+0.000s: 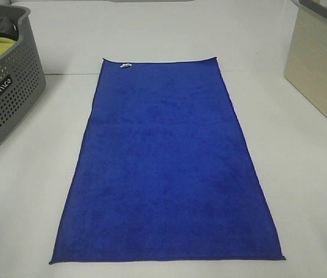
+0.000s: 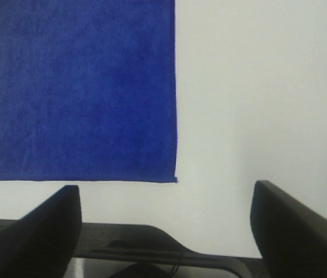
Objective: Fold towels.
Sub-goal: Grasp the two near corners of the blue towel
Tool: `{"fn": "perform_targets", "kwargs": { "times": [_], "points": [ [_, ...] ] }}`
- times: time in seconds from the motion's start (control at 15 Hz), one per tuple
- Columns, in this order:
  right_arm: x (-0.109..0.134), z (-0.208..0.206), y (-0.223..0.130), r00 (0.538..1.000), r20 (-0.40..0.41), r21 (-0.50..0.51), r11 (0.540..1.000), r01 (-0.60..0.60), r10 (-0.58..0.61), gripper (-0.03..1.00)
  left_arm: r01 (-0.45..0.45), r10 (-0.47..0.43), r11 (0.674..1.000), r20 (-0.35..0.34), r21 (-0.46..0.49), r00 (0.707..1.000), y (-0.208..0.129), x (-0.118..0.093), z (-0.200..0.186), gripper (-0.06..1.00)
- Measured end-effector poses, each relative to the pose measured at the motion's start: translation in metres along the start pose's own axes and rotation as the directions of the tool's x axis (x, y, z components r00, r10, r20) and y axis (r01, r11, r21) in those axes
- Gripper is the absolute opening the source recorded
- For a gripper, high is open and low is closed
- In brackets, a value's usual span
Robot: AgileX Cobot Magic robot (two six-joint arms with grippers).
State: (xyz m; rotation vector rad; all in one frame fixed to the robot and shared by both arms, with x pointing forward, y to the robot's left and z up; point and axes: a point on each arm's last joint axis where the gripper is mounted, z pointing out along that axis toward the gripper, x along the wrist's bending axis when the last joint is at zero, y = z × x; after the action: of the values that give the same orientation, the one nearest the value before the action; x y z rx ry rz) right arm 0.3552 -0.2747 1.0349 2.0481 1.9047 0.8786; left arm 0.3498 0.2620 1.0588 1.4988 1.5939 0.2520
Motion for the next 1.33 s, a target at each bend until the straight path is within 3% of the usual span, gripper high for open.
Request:
{"fn": "perform_targets", "kwargs": {
  "times": [0.27, 0.6, 1.0, 1.33],
  "points": [
    [-0.003, 0.043, 0.017, 0.998, -0.013, 0.119, 0.991, -0.056, 0.058, 0.76, 0.066, -0.067, 0.983, 0.004, 0.171, 0.998, 0.009, 0.015, 0.051, 0.63],
    [-0.006, 0.081, 0.027, 0.996, -0.062, 0.175, 0.983, -0.048, 0.059, 0.76, 0.116, -0.122, 0.936, -0.005, 0.332, 0.993, 0.003, 0.037, 0.107, 0.63],
    [-0.008, 0.134, 0.024, 0.984, -0.175, 0.307, 0.951, 0.019, 0.036, 0.76, 0.196, -0.195, 0.88, -0.047, 0.433, 0.98, -0.015, 0.063, 0.156, 0.63],
    [-0.023, 0.175, 0.009, 0.989, -0.104, 0.432, 0.9, -0.053, 0.108, 0.75, 0.236, -0.226, 0.825, -0.083, 0.514, 0.971, -0.033, 0.078, 0.178, 0.63]
  ]
}}
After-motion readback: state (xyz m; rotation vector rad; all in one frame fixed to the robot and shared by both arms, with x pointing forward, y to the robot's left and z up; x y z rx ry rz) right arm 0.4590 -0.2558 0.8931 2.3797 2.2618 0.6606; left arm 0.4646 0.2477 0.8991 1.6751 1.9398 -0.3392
